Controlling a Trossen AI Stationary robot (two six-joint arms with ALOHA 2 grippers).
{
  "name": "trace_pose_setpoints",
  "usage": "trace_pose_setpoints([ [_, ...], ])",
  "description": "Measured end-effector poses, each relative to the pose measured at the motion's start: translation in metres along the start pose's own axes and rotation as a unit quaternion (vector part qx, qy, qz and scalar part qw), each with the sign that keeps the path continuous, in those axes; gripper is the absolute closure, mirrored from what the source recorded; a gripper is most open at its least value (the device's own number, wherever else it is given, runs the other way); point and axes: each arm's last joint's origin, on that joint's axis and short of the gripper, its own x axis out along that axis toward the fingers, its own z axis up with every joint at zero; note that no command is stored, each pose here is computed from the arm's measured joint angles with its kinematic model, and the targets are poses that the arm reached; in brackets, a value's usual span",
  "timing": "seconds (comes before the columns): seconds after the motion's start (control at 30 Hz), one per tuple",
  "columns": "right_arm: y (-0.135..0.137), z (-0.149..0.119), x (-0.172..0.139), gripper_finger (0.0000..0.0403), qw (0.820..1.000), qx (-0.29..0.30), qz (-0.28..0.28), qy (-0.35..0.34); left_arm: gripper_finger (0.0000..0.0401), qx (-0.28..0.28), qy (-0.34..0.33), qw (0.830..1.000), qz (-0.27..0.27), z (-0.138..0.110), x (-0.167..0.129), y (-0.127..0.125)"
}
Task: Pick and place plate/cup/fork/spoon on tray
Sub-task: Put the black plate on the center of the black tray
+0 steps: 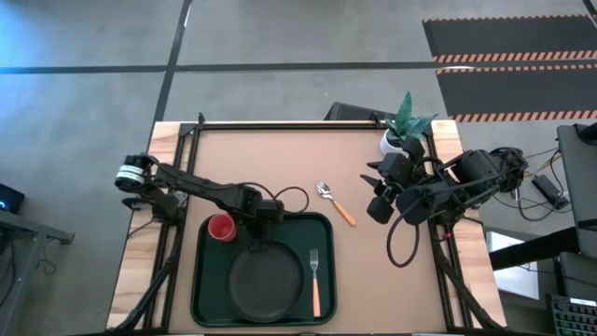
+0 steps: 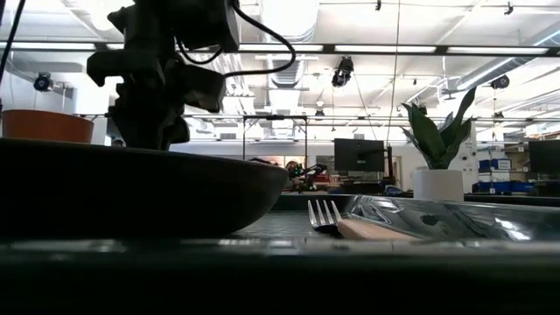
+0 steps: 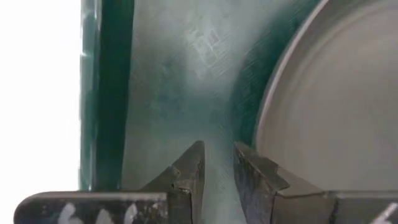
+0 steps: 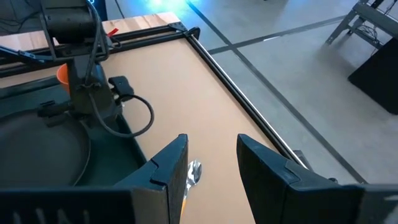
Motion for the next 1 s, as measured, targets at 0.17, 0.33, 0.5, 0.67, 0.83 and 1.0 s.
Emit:
trace_pose_setpoints([
  [0.17,0.0,0.0,0.0,0.0275,1.0,-0.002,0.007,0.005,0.0337,-0.009,0.005,1.0,-0.012,0.0,0.001,-0.001],
  [0.33,0.0,0.0,0.0,0.0275,1.0,-0.003,0.007,0.005,0.0337,-0.01,0.01,1.0,-0.023,0.0,0.001,-0.001],
  [0.5,0.0,0.0,0.0,0.0275,1.0,-0.008,0.008,0.006,0.0337,-0.011,0.007,1.0,-0.027,0.003,-0.003,-0.002],
  [0.67,0.001,0.0,0.0,0.0275,1.0,-0.008,0.008,0.006,0.0337,-0.012,0.008,1.0,-0.027,0.005,-0.008,-0.003],
  [0.83,0.001,0.0,0.0,0.0275,1.0,-0.01,0.01,0.007,0.0337,-0.015,0.024,0.999,-0.029,0.007,-0.018,-0.005],
  [1.0,0.001,0.0,0.0,0.0275,1.0,-0.014,0.01,0.007,0.0337,-0.016,0.038,0.998,-0.041,0.004,-0.016,-0.005],
])
